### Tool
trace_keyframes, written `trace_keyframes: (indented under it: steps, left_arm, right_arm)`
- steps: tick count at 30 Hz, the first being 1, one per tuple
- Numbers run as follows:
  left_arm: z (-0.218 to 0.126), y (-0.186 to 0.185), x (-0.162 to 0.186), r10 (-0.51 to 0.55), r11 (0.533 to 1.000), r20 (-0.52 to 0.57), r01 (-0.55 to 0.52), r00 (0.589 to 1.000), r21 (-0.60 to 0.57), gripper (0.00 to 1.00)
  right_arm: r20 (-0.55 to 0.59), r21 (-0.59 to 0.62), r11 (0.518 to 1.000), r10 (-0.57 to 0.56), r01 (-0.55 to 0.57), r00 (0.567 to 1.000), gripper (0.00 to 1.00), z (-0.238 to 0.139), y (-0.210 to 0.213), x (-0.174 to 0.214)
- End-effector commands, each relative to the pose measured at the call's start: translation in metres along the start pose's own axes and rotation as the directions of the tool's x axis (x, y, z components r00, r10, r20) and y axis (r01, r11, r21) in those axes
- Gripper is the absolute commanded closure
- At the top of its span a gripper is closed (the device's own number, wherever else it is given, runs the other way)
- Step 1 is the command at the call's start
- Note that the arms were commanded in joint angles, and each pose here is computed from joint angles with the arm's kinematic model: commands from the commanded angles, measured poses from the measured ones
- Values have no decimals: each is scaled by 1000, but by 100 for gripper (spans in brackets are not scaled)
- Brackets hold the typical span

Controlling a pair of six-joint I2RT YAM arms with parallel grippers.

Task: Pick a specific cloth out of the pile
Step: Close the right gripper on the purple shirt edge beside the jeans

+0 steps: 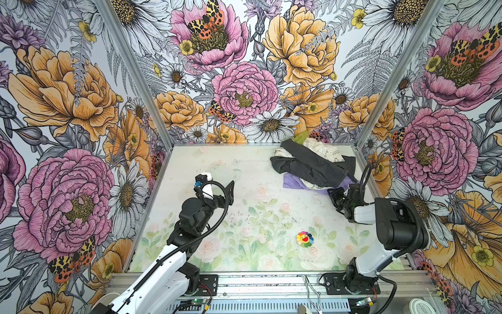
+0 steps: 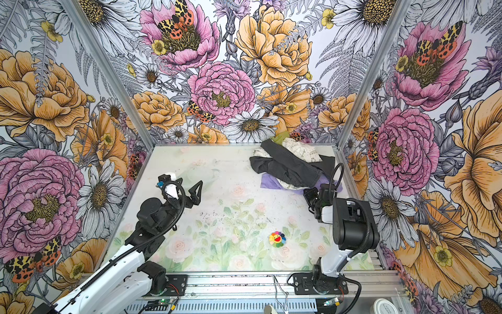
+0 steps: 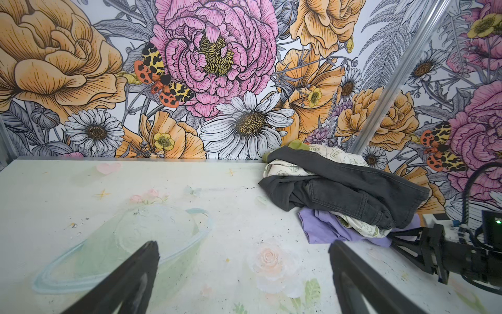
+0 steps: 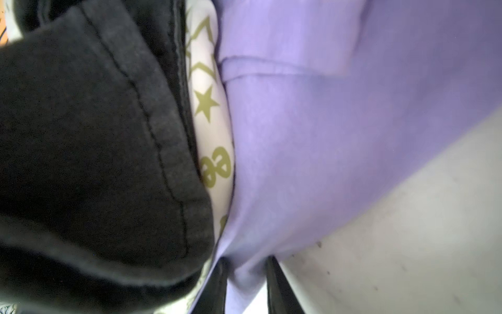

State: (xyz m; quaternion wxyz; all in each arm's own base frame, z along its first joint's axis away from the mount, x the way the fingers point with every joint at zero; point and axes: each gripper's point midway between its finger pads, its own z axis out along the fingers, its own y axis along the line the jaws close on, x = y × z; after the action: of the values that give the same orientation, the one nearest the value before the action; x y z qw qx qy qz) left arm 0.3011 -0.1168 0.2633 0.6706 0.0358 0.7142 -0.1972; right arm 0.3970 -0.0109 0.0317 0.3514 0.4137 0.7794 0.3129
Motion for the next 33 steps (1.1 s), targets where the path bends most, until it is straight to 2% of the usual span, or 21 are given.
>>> trace_keyframes:
  steps: [1, 9, 18, 33]
  left_arm:
    - [-3, -5, -7, -12, 1000, 19, 11, 1000, 16, 1]
    - [-5, -3, -8, -12, 1000, 25, 12, 1000, 9, 1]
    - [-7, -3, -10, -16, 1000, 32, 16, 999, 11, 1]
    - [-8, -3, -11, -20, 1000, 36, 20, 999, 11, 1]
  right_arm:
    - [26, -56, 998, 3, -2, 1000, 78, 5, 14, -12]
    - [24, -70, 997, 16, -15, 1000, 100, 7, 15, -11]
    - [58, -145, 989, 7, 2, 998, 100, -11, 45, -21]
    - [175, -275, 957, -45, 93, 984, 100, -72, 124, -51]
